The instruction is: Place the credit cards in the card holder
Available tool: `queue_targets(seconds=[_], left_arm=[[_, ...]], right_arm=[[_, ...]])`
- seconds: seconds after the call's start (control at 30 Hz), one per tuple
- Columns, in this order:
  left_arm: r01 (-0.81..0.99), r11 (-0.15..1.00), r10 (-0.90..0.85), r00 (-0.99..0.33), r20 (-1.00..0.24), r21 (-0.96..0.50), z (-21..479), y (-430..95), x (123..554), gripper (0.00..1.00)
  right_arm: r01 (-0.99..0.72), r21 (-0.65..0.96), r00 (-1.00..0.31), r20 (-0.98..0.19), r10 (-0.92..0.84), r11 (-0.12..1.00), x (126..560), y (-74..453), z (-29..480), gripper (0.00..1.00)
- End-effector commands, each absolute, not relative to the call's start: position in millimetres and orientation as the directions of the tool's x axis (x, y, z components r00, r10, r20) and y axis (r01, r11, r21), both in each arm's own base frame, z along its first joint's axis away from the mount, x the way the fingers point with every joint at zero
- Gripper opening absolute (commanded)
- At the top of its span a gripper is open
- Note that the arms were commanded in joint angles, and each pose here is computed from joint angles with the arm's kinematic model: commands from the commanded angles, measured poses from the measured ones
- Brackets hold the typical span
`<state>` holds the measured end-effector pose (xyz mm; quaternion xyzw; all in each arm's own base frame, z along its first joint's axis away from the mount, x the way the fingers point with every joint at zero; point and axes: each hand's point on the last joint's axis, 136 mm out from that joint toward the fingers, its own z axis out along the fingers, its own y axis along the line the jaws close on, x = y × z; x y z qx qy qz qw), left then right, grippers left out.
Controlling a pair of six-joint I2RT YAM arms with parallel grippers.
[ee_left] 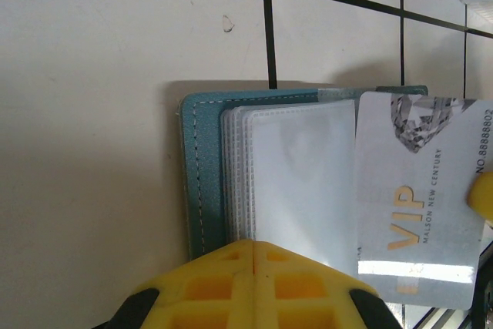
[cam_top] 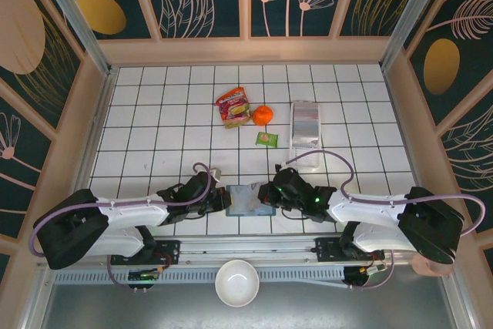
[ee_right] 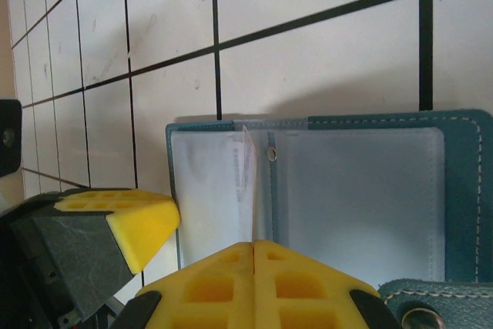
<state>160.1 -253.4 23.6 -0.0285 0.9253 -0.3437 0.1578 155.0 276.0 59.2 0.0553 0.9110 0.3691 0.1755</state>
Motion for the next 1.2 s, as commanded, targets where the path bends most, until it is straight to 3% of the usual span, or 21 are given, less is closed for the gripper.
queue_targets(seconds=[0.0,0.77,1.17], left_arm=[[0.04,0.78,-0.164,-0.95,-0.266,-0.624,15.1,-248.2,157.5,0.0],[0.034,0.787,-0.163,-0.951,-0.261,-0.616,11.9,-245.2,155.5,0.0],[0.034,0.78,-0.165,-0.952,-0.258,-0.625,11.4,-245.0,154.2,0.0]], right_arm=[[-0.019,0.697,-0.945,-0.247,0.215,0.717,146.4,276.7,51.2,0.0],[0.073,0.659,-0.958,-0.162,0.236,0.749,140.3,278.6,23.0,0.0],[0.044,0.676,-0.962,-0.171,0.214,0.735,144.6,308.9,34.6,0.0]])
